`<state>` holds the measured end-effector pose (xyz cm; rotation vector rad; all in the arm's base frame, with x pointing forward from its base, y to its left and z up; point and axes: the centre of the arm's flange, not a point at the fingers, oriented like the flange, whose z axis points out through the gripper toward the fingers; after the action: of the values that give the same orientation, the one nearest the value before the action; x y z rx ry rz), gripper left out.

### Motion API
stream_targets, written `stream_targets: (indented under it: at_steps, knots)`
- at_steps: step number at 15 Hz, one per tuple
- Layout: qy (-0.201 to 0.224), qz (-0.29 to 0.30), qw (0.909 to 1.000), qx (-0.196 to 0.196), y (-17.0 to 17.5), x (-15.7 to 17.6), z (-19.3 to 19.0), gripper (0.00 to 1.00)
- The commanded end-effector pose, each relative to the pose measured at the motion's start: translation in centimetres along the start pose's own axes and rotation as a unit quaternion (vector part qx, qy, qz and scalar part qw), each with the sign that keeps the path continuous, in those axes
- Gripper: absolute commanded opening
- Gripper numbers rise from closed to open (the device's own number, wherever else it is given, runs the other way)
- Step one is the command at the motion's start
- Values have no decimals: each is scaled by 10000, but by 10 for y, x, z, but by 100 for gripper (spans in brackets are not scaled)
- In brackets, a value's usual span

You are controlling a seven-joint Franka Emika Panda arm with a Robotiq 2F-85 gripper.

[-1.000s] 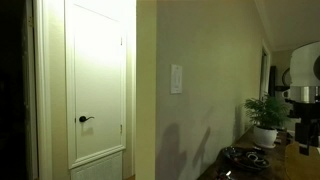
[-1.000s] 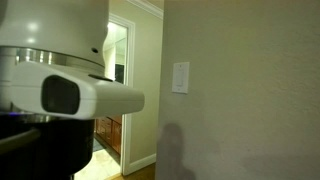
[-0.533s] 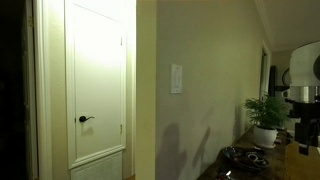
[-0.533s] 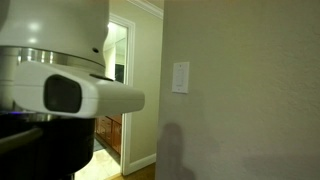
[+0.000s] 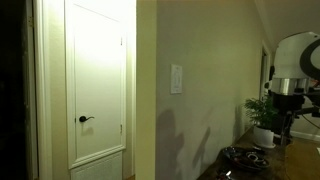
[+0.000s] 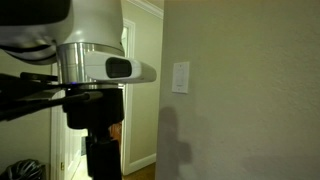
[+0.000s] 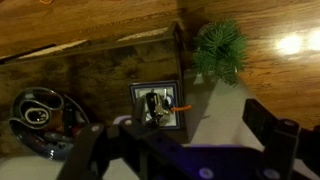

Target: Pull down the switch on the wall

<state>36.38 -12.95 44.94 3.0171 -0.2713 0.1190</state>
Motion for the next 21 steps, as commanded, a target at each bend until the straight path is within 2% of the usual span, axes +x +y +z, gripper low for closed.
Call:
stream_targets:
  at_steps: [1, 8, 9, 10, 17, 21]
  knots:
    - [373, 27, 9992, 164, -27, 42, -13, 100]
    - [849, -101, 9953, 455, -63, 93, -34, 100]
    - [875, -166, 9951, 433, -63, 95, -36, 100]
    - [778, -187, 9960, 387, -60, 82, -33, 100]
    - [793, -201, 9959, 381, -61, 89, -34, 100]
    - [907, -321, 9932, 648, -84, 101, -39, 100]
